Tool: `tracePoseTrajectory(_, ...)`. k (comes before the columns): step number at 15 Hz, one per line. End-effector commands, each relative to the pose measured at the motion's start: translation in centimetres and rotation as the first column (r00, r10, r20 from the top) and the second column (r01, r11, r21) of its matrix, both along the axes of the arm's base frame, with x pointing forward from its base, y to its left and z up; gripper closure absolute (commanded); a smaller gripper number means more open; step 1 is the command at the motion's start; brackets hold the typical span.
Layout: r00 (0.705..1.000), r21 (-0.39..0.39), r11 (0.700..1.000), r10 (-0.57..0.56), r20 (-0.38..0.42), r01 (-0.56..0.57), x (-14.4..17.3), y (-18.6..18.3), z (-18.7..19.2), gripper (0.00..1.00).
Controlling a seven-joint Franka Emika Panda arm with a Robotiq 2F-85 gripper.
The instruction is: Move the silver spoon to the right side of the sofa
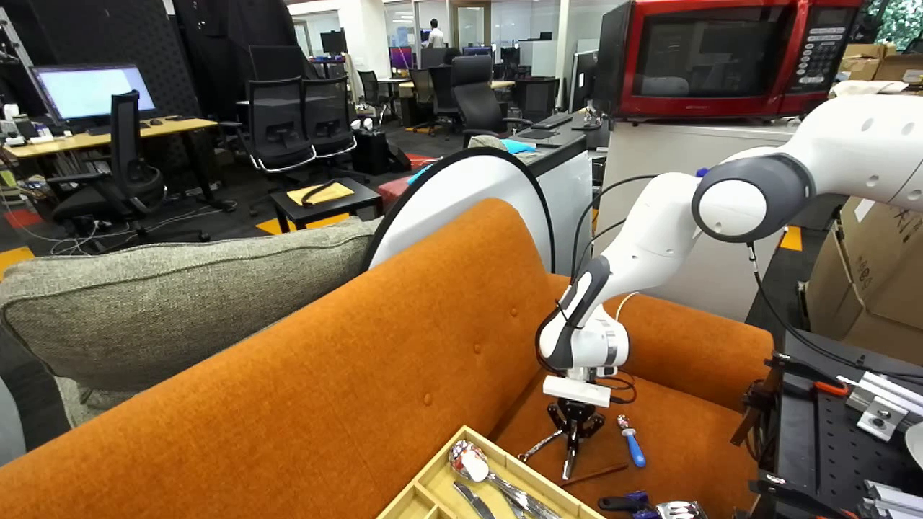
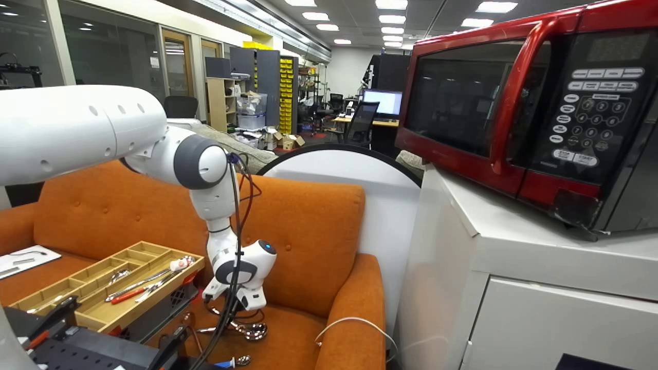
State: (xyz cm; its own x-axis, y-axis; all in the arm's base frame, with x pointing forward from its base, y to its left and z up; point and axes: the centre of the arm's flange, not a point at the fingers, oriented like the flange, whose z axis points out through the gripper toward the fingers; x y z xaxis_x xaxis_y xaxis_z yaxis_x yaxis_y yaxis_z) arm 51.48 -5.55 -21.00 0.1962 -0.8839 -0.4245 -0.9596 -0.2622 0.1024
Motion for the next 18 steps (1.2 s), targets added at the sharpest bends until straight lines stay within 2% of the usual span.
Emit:
tracePoseTrajectory(1,0.999,0.023,1.0,0.013,0.04,-0.014,-0.6,-0.5,2.5,0.97)
tracePoseTrajectory(5,0.997,0.012,0.999,0.052,0.059,-0.053,-0.4,-0.8,4.8,0.97)
tracePoseTrajectory(9,0.983,0.058,0.981,0.185,-0.014,-0.184,-0.4,-1.0,5.0,0.97)
tracePoseTrajectory(12,0.942,0.118,0.938,0.333,-0.035,-0.326,-0.9,-1.8,4.9,0.97)
tracePoseTrajectory(18,0.861,0.128,0.86,0.505,-0.069,-0.494,-0.9,-5.7,5.5,0.97)
